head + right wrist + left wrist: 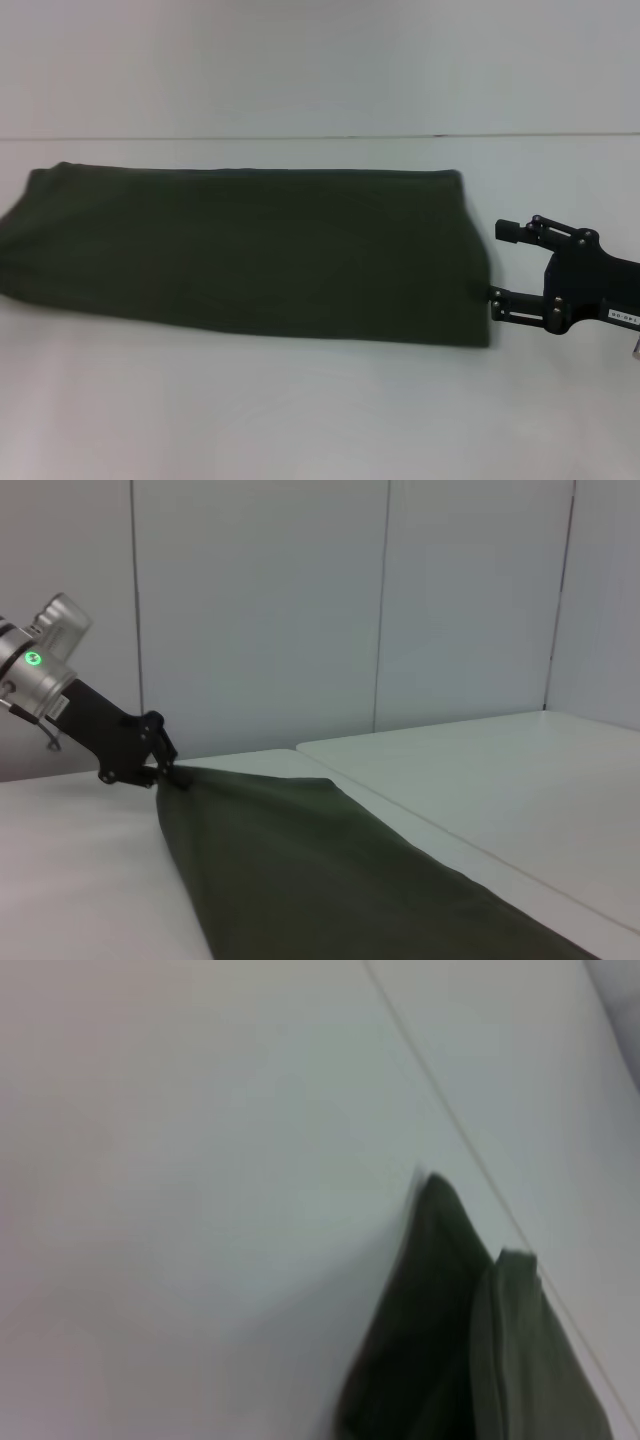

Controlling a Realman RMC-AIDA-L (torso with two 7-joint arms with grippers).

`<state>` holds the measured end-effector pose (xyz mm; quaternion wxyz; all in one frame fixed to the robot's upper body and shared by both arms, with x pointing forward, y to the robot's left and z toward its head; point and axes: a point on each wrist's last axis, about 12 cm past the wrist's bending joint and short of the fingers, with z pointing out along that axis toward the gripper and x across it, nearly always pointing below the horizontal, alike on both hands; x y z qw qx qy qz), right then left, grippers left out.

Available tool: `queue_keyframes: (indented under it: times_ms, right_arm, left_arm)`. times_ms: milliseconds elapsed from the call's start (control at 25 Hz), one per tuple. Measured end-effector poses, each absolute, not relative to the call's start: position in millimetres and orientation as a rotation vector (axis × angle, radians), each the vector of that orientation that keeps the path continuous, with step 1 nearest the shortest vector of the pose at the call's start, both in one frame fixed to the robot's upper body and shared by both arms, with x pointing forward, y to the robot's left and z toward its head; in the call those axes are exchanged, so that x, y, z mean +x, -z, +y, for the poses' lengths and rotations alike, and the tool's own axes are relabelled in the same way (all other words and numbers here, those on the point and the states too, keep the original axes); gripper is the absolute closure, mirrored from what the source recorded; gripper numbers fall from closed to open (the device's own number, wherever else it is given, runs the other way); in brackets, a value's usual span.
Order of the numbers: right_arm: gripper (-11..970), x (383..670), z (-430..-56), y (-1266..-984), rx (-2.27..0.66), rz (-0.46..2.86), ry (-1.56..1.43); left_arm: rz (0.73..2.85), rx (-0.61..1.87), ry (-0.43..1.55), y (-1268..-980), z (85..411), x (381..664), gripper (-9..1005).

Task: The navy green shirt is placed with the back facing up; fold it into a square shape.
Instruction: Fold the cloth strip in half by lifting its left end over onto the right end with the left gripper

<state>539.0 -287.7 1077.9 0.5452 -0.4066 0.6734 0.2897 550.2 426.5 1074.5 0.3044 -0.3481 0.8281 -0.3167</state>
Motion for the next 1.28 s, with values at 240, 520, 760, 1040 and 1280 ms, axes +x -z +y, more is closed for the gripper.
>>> queue_keyframes:
  times_ms: [240,520,760,1040,1280]
  right_arm:
    - [84,538,-288,-1077,-0.959,1.598,-0.688]
    - [84,538,-290,-1074,-0.924,1.611,-0.675]
    - [83,536,-307,-1072,-0.75,1.625,-0.637]
    - [83,524,-328,-1062,-0.575,1.658,-0.594]
    - [83,513,-337,-1054,-0.49,1.677,-0.584]
  left_arm:
    - [2.148,-0.934,0.783,-1080,442,548,977]
    - [2.138,-0.87,0.822,-1086,431,559,977]
    - [2.109,-0.618,1.048,-1119,389,590,976]
    - [2.112,-0.195,1.29,-1161,291,622,976]
    - [2.155,-0.008,1.37,-1148,219,622,976]
